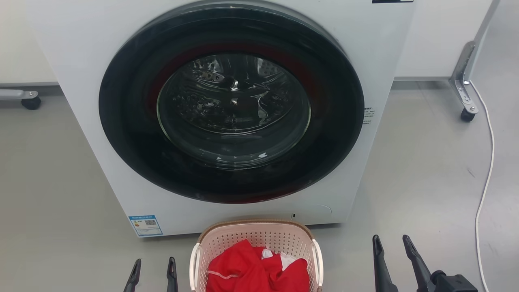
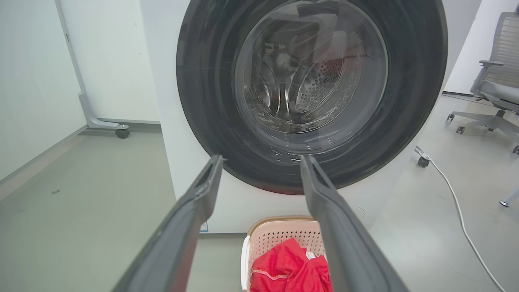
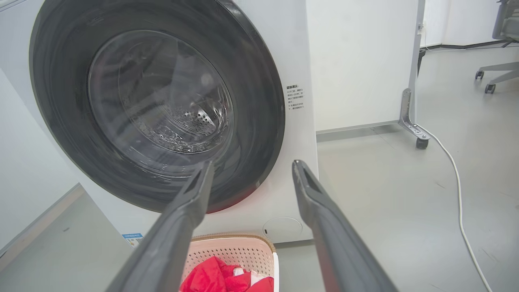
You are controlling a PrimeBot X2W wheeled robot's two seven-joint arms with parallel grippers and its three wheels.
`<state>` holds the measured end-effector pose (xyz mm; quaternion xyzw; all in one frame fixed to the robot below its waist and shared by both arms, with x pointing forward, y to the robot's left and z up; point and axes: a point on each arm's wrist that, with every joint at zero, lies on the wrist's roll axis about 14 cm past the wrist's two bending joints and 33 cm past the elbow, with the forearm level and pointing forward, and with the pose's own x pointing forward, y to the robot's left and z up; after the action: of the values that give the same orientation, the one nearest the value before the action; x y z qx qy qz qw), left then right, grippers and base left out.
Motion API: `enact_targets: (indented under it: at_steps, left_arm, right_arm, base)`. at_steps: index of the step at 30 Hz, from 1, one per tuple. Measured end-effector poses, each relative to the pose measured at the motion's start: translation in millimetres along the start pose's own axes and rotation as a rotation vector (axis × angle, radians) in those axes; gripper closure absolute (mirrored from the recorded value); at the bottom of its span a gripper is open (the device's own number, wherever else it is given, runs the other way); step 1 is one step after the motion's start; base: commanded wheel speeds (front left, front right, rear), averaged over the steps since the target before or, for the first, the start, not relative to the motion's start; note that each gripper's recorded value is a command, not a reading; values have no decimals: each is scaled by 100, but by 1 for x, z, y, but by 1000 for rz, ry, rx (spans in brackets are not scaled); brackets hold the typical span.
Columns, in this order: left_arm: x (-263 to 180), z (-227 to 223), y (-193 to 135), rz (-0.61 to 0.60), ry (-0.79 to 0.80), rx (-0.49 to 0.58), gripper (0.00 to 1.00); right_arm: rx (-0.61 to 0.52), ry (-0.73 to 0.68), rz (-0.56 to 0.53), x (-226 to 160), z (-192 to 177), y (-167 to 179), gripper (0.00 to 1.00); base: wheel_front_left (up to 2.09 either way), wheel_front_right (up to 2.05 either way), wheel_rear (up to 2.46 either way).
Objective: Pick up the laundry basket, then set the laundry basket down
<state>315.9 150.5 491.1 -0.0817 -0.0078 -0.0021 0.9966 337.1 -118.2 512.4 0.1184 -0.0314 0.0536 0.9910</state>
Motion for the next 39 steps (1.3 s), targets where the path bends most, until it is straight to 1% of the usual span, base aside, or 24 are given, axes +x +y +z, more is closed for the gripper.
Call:
enact_targets:
  at_steps: [18,19,25,29,39]
  left_arm:
    - [5,6,-2,1,-18,-3,0]
    - [5,6,-1,3,-19,-4,100]
    - [-3,-16,3,16,55,-1,100]
    - [-3,-18,5,20,67,-21,100]
    - [1,-27,16,68,124,-191,100]
  right_arm:
    - [-20,-31,-22,-1,8,-5,0]
    - [-21,-32,-21,-1,8,-5,100]
    - [-22,49,-39,-11,-16,-9,100]
    - [4,62,-56,-10,-18,-14,100]
    - [156,111,-112,-8,-25,-30,100]
  base:
    - [0,0,0]
    - [0,0,0]
    - [0,0,0]
    - [0,0,0]
    - [0,0,0]
